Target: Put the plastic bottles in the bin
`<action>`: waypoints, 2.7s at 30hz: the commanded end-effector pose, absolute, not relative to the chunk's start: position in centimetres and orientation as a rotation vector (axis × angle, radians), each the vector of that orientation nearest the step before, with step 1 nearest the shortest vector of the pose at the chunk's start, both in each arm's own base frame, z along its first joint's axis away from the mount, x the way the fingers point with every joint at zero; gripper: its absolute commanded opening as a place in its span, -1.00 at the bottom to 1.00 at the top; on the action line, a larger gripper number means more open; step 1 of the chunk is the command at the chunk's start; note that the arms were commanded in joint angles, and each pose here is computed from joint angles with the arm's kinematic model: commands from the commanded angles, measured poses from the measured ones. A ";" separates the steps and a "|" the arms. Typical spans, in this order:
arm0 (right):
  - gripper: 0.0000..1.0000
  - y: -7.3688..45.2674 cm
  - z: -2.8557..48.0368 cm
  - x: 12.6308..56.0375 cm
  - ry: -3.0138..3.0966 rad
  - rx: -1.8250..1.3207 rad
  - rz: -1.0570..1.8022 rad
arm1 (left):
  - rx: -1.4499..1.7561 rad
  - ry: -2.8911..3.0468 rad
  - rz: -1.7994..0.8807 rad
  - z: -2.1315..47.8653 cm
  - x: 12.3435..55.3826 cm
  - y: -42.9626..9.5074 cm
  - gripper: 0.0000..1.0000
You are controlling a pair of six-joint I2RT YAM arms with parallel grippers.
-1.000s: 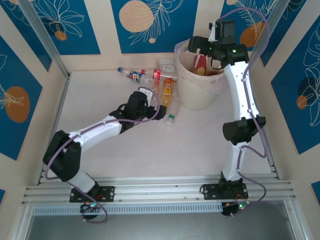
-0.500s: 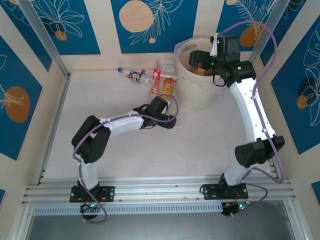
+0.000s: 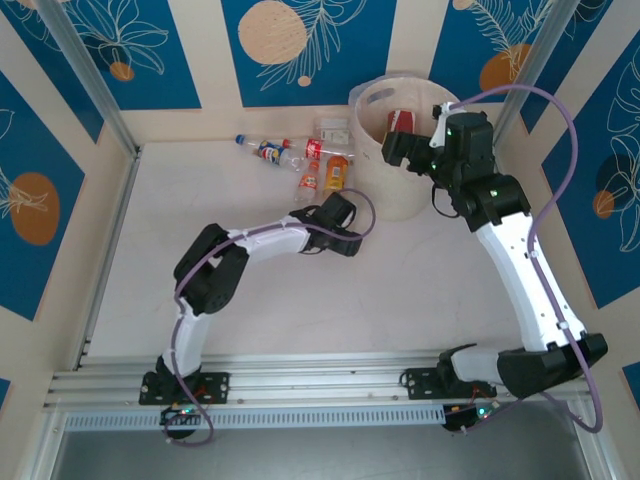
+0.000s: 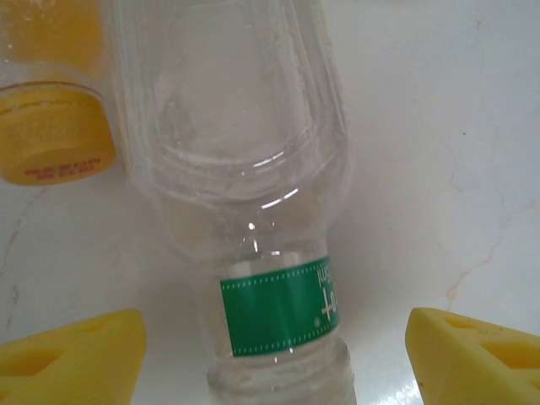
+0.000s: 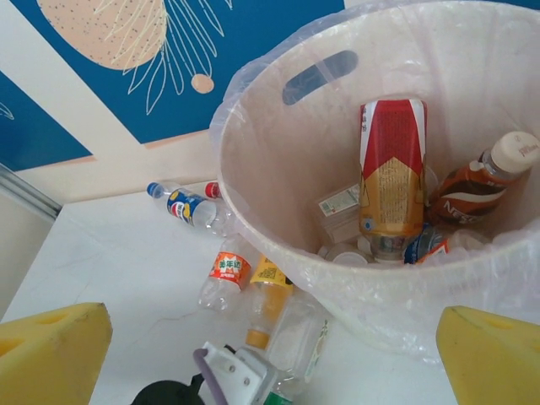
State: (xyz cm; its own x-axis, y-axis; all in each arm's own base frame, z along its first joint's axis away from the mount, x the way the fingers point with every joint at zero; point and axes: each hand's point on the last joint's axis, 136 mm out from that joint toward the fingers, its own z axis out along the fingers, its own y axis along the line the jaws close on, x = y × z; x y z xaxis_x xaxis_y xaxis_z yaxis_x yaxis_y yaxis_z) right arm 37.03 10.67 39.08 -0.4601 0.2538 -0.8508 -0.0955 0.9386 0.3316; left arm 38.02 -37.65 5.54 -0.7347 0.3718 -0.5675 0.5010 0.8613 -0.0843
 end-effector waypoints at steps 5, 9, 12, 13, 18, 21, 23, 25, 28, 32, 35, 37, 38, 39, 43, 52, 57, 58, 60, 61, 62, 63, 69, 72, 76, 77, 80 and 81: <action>0.99 10.4 39.9 36.3 1.961 0.155 0.418 | 0.663 2.517 -0.206 3.7 38.3 -37.2 0.52; 0.99 10.6 39.2 36.2 1.975 0.157 0.420 | 0.664 2.520 -0.188 3.1 38.5 -37.2 0.39; 0.99 10.8 38.7 36.1 1.983 0.161 0.427 | 0.668 2.509 -0.166 3.0 38.7 -37.2 0.24; 0.99 10.8 38.6 36.1 1.986 0.163 0.429 | 0.668 2.508 -0.166 3.0 38.7 -37.2 0.20; 0.99 11.4 37.7 36.0 2.009 0.155 0.441 | 0.665 2.476 -0.187 4.0 38.6 -37.4 -0.05; 0.99 11.6 37.1 36.1 2.032 0.162 0.452 | 0.650 2.450 -0.195 5.0 38.5 -36.9 -0.10; 0.99 11.9 36.7 36.1 2.044 0.166 0.470 | 0.640 2.428 -0.210 6.0 38.2 -36.6 -0.16; 0.99 12.3 36.5 36.2 2.057 0.166 0.496 | 0.629 2.397 -0.237 7.1 37.8 -36.3 -0.17; 0.99 13.0 36.0 36.4 2.078 0.161 0.535 | 0.603 2.337 -0.280 9.0 37.1 -35.4 -0.26; 0.99 13.7 34.9 36.8 2.110 0.172 0.569 | 0.565 2.250 -0.327 11.5 35.8 -33.9 -0.36; 0.99 14.7 34.3 36.8 2.130 0.161 0.635 | 0.538 2.184 -0.363 13.4 34.8 -32.7 -0.37; 0.99 15.3 33.8 36.8 2.143 0.163 0.678 | 0.517 2.138 -0.389 14.7 34.2 -31.9 -0.37; 0.99 15.5 33.3 36.9 2.155 0.171 0.692 | 0.506 2.114 -0.401 15.3 33.9 -31.5 -0.37; 0.99 15.8 32.9 36.9 2.170 0.179 0.709 | 0.496 2.087 -0.415 16.0 33.6 -31.2 -0.37; 0.98 17.3 31.4 36.7 2.207 0.180 0.797 | 0.486 1.986 -0.470 18.6 32.4 -30.3 -0.37; 0.99 22.8 31.3 35.4 2.203 0.009 1.034 | 0.545 1.831 -0.601 23.4 30.6 -30.7 -0.35; 1.00 25.0 31.7 34.6 2.194 -0.073 1.188 | 0.536 1.797 -0.670 24.9 30.3 -31.4 -0.34; 0.98 25.4 31.8 34.4 2.191 -0.088 1.216 | 0.532 1.791 -0.679 25.2 30.3 -31.5 -0.34; 0.92 25.9 31.9 34.2 2.185 -0.103 1.247 | 0.529 1.781 -0.691 25.5 30.3 -31.6 -0.34; 0.88 26.1 31.9 34.1 2.183 -0.109 1.263 | 0.526 1.775 -0.695 25.7 30.3 -31.7 -0.34; 0.85 26.4 32.0 34.0 2.178 -0.121 1.283 | 0.525 1.770 -0.702 25.9 30.3 -31.8 -0.35; 0.83 26.7 32.0 34.0 2.175 -0.128 1.302 | 0.527 1.766 -0.707 26.0 30.3 -31.8 -0.35; 0.77 28.5 31.3 33.8 2.195 -0.179 1.367 | 0.535 1.746 -0.740 26.8 30.3 -32.5 -0.35; 0.67 29.0 30.5 34.0 2.225 -0.186 1.357 | 0.541 1.734 -0.754 27.3 30.3 -32.7 -0.35; 0.51 29.6 30.0 34.2 2.244 -0.200 1.330 | 0.539 1.728 -0.757 27.6 30.3 -32.7 -0.34; 0.43 29.7 30.1 34.1 2.242 -0.207 1.328 | 0.538 1.726 -0.759 27.7 30.2 -32.8 -0.34; 0.22 29.8 30.5 34.2 2.229 -0.216 1.308 | 0.527 1.729 -0.751 27.8 30.3 -32.5 -0.26; 0.15 29.7 30.6 34.3 2.224 -0.215 1.300 | 0.521 1.731 -0.746 27.9 30.4 -32.4 -0.02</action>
State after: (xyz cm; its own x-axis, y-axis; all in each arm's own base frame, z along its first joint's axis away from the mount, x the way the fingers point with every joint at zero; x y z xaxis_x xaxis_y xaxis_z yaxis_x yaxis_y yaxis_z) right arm 34.45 29.33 29.21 -0.8492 0.1403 -0.5091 -0.3694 0.5311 0.7625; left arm 30.45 -31.82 24.78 -0.3220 0.0335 -0.9461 0.6598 0.7246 -0.1989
